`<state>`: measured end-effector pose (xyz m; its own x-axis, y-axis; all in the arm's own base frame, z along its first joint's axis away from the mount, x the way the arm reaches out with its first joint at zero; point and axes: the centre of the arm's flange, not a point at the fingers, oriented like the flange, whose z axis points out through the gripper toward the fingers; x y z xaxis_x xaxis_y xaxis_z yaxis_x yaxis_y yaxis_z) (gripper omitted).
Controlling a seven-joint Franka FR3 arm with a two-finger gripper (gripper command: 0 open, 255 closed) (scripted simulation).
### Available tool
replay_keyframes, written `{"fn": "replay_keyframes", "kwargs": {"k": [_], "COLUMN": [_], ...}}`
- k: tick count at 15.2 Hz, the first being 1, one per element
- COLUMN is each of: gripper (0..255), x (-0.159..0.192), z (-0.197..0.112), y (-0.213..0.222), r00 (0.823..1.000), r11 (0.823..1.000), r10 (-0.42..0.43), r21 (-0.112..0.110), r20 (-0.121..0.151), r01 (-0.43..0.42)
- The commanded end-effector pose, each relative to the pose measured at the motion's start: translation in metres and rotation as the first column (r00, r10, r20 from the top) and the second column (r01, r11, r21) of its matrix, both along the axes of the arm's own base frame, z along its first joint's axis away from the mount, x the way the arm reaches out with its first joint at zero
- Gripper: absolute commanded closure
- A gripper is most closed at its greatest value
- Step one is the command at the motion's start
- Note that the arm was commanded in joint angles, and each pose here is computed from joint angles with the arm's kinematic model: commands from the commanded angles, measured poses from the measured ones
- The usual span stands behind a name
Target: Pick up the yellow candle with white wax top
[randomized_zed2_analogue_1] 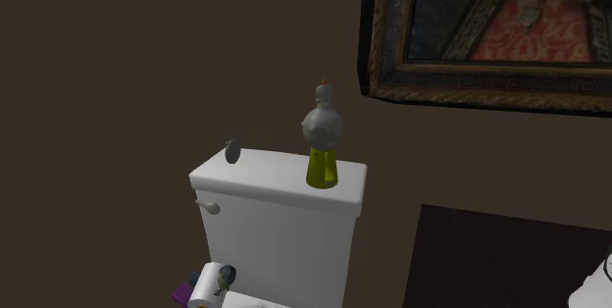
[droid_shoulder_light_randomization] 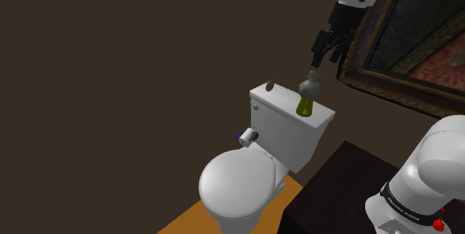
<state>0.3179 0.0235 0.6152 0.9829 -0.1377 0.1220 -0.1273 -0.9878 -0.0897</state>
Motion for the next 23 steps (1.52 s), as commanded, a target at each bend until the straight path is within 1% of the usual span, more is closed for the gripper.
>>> {"fn": "replay_keyframes", "kwargs": {"k": [1, 12, 23], "gripper": [0, 0, 0], "x": [0.000, 0.079, 0.147], "z": [0.000, -0.059, -0.119], "y": [0.000, -0.108, -0.222], "r00": [1.000, 0.995, 0.982], "r11": [1.000, 0.998, 0.990], "r10": [0.000, -0.066, -0.133], "r21": [0.000, -0.029, -0.061], "r20": [0.000, -0.068, -0.134], "r01": [0.000, 0.064, 0.126]}}
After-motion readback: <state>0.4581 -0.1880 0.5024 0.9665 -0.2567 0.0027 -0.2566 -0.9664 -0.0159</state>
